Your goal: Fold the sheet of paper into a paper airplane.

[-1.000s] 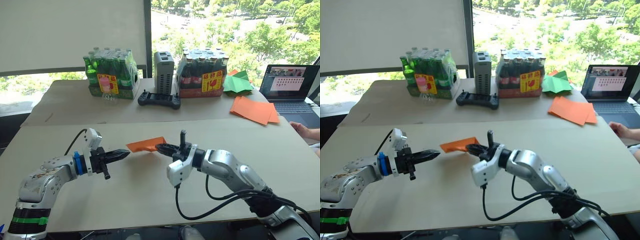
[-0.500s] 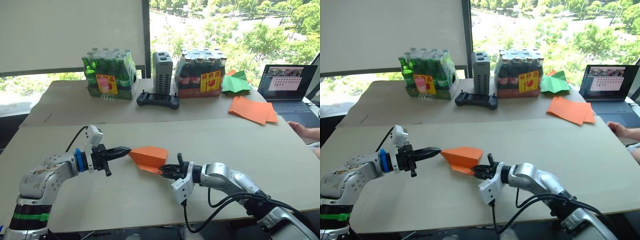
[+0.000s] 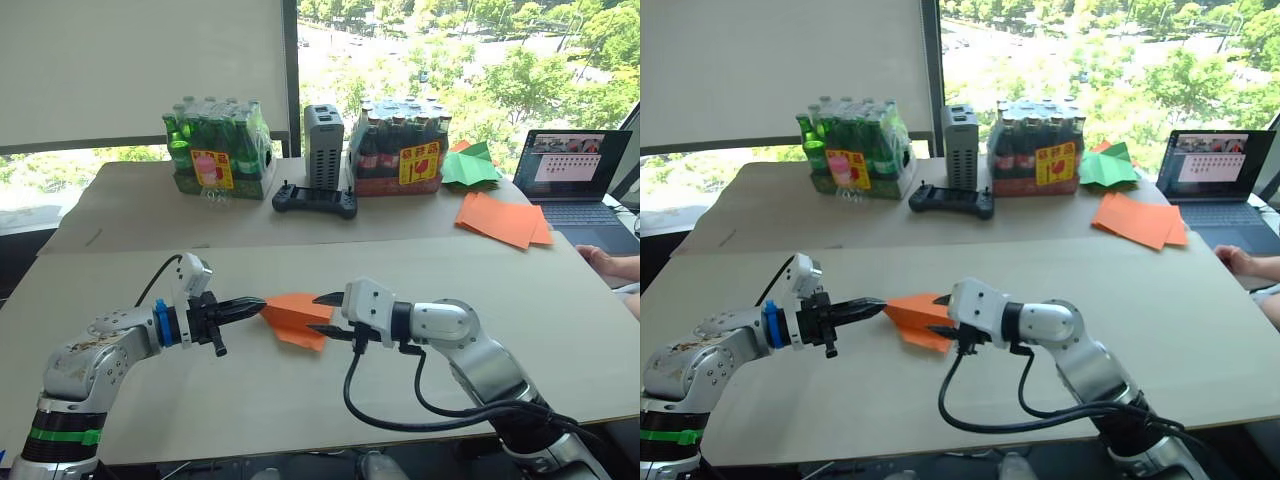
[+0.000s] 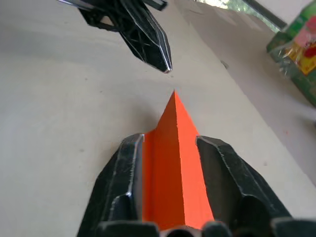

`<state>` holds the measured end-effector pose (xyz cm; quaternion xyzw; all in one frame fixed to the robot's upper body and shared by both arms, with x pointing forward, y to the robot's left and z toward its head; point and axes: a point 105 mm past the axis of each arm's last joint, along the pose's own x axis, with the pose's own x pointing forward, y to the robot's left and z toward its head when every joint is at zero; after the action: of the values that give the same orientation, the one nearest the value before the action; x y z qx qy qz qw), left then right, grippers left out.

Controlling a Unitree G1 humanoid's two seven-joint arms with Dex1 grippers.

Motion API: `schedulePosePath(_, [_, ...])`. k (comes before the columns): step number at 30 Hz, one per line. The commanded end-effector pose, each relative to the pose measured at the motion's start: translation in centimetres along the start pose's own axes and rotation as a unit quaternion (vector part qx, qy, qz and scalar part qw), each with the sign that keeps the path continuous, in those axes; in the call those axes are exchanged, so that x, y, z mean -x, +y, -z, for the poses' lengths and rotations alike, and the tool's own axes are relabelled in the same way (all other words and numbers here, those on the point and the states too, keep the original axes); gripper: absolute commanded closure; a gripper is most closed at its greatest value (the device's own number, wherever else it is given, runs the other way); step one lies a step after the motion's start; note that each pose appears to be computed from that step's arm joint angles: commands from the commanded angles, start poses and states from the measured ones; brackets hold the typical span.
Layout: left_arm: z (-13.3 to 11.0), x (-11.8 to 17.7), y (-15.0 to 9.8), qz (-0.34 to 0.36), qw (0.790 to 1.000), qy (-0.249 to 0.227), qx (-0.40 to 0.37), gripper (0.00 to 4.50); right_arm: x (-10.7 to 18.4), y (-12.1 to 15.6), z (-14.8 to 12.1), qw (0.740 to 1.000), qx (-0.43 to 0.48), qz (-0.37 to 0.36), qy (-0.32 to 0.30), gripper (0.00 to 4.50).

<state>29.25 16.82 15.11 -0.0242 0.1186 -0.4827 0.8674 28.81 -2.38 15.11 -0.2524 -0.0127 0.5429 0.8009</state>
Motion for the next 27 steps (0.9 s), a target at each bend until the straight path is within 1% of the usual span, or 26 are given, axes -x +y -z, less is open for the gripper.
schedulePosePath(1, [-0.8,-0.1,-0.6,0.011,1.000,-0.012,-0.014,4.45,-0.7,1.2,-0.3,1.000,-0.024,0.007,0.009,4.07])
schedulePosePath(2, [-0.8,-0.1,-0.6,0.011,1.000,-0.012,-0.015,4.45,-1.0,1.3,0.1,0.999,-0.029,0.016,0.019,4.47])
schedulePosePath(6, [-0.9,-0.1,-0.7,0.011,1.000,-0.013,-0.016,4.45,-2.2,1.9,2.0,0.994,-0.076,0.048,0.060,4.47])
schedulePosePath(8, [-1.0,-0.2,-0.6,0.011,1.000,-0.015,-0.016,4.45,-2.2,2.3,4.1,0.990,-0.075,0.056,0.109,4.47])
schedulePosePath(10, [-1.2,-0.3,-0.7,0.014,1.000,-0.017,-0.019,4.45,-1.9,3.5,6.1,0.984,-0.090,0.040,0.151,4.47])
schedulePosePath(13, [-1.4,-0.5,-0.5,0.017,0.999,-0.015,-0.028,4.45,-1.3,4.5,8.2,0.974,-0.112,0.029,0.193,4.47])
schedulePosePath(17, [-2.3,-1.4,-0.3,0.032,0.998,-0.016,-0.049,4.45,-1.0,4.4,8.9,0.968,-0.138,0.032,0.208,4.47])
schedulePosePath(20, [-2.8,-3.0,0.5,0.035,0.997,-0.009,-0.068,4.45,-0.9,3.9,9.0,0.969,-0.121,0.036,0.214,4.47])
schedulePosePath(23, [-2.6,-5.3,1.9,0.022,0.994,0.018,-0.105,4.45,-0.7,3.6,9.2,0.968,-0.117,0.042,0.220,4.47])
schedulePosePath(27, [-1.0,-7.7,3.3,0.029,0.983,0.076,-0.163,4.45,-0.7,3.3,9.2,0.968,-0.111,0.042,0.221,4.47])
